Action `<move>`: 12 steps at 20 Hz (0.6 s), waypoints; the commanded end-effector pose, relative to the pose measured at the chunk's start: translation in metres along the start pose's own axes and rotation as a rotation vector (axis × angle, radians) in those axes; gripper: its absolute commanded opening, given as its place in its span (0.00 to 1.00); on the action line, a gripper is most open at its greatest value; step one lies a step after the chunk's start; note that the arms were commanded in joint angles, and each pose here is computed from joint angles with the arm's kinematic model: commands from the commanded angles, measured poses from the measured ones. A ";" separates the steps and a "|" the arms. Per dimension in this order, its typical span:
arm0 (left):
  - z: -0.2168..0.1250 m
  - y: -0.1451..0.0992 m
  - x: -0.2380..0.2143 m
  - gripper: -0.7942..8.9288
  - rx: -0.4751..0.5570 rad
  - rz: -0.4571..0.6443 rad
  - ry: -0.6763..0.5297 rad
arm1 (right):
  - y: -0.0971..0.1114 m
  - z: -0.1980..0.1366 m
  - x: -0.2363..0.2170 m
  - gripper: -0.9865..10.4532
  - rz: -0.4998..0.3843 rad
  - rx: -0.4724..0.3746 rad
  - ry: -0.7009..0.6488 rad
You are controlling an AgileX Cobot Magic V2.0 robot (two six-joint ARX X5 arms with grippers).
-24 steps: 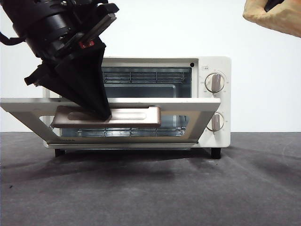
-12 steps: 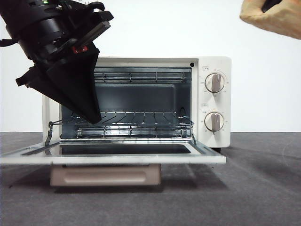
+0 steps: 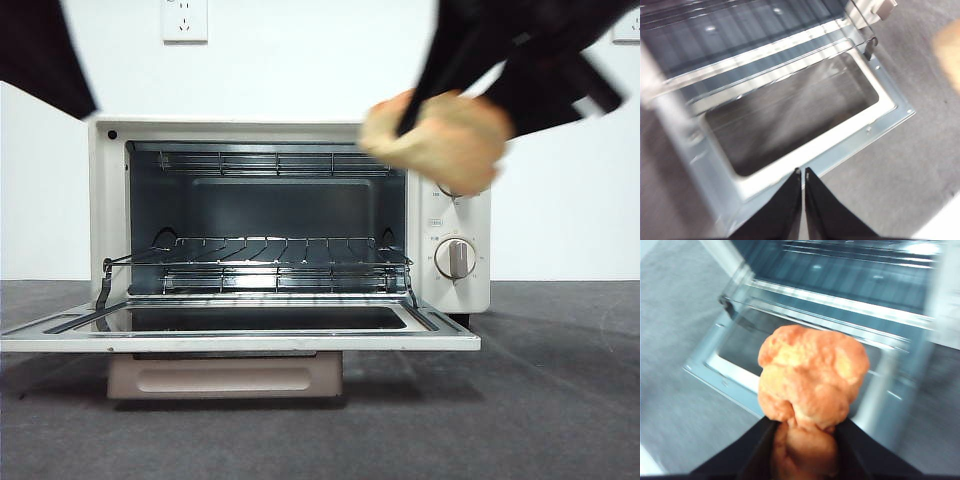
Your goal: The left arm flap open the oven, the right arm pick bread and place it into oven, the left arm flap close the oven
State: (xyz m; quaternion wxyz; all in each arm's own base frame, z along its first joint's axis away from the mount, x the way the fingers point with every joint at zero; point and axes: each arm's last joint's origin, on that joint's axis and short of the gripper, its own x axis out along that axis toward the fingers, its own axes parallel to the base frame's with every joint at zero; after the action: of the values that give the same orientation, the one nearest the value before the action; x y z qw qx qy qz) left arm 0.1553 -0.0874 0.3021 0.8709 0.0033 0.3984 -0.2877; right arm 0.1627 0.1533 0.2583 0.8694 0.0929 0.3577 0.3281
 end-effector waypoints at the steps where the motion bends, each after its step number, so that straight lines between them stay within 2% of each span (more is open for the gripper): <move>1: -0.012 0.003 -0.010 0.10 0.014 0.017 -0.014 | 0.010 0.008 0.023 0.21 0.044 0.032 -0.023; 3: -0.027 0.005 -0.019 0.10 0.006 0.029 -0.012 | 0.015 0.012 0.043 0.21 0.057 0.042 -0.015; 7: -0.046 0.004 -0.031 0.10 0.008 0.031 -0.029 | 0.024 0.034 0.080 0.21 0.028 0.043 0.002; 12: -0.053 0.002 -0.044 0.10 0.018 0.028 -0.073 | 0.027 0.055 0.124 0.21 -0.080 0.044 -0.021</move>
State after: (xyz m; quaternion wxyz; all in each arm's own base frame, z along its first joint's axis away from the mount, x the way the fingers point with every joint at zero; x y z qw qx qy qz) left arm 0.0963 -0.0511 0.2952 0.8883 0.0001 0.3664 -0.2769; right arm 0.2509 0.2508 0.2412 0.8835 0.0991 0.3594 0.2835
